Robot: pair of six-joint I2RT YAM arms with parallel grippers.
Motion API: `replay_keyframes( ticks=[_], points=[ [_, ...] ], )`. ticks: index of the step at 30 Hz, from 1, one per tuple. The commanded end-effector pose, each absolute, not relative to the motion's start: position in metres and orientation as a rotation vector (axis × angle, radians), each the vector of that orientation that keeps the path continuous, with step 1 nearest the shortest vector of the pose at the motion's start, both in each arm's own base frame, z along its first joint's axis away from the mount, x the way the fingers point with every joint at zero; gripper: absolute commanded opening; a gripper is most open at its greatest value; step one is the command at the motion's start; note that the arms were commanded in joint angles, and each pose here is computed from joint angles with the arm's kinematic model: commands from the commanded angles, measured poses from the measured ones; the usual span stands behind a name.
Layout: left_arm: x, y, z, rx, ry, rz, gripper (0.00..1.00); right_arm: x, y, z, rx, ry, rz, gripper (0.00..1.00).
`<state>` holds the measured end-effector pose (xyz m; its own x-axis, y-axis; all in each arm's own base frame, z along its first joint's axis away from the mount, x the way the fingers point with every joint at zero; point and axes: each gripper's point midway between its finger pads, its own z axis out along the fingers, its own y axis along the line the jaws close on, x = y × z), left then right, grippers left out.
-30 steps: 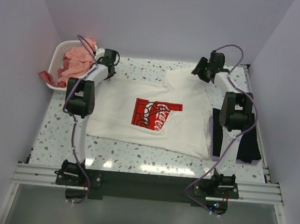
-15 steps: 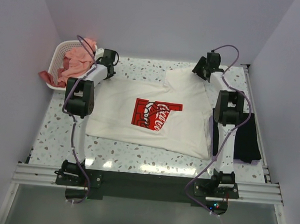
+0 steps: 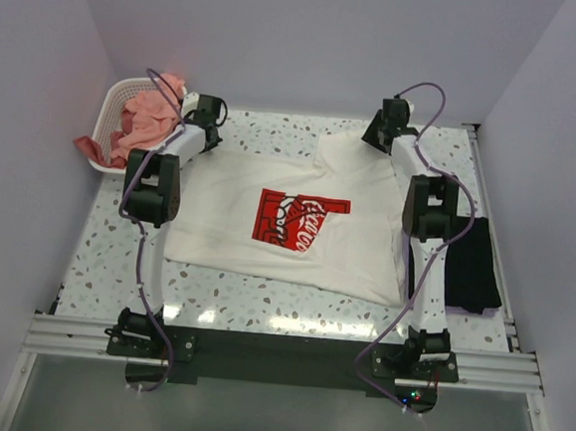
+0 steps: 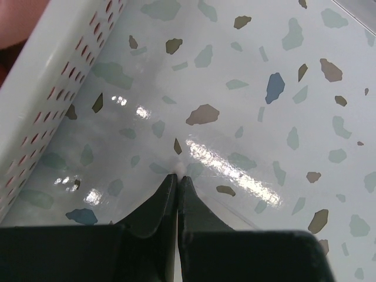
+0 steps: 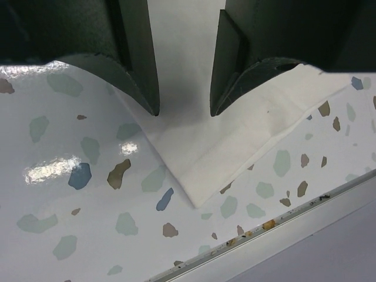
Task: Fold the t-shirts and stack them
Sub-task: Fold the tshirt
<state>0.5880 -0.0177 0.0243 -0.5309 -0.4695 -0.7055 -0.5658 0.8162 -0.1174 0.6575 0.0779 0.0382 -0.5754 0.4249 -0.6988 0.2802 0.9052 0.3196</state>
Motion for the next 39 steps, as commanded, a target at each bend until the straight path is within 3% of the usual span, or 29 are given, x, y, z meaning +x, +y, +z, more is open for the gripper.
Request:
replay_keyframes(
  ticks=[1,19,33,36,39],
  points=[
    [0.593,-0.015,0.041,-0.739,2.191,0.125,0.0,0.652,0.063,0.038,0.492,2.235,0.049,0.44],
    [0.594,-0.006,0.028,-0.756,2.2,0.093,0.0,0.665,0.062,0.068,0.269,2.145,-0.167,0.45],
    [0.592,-0.005,0.019,-0.762,2.216,0.091,0.0,0.668,0.069,0.04,0.199,2.205,-0.151,0.49],
    [0.592,-0.004,0.019,-0.766,2.214,0.091,0.0,0.666,0.072,0.032,0.196,2.219,-0.133,0.47],
    [0.592,-0.004,0.019,-0.766,2.214,0.091,0.0,0.663,0.074,0.029,0.202,2.23,-0.113,0.36]
  ],
)
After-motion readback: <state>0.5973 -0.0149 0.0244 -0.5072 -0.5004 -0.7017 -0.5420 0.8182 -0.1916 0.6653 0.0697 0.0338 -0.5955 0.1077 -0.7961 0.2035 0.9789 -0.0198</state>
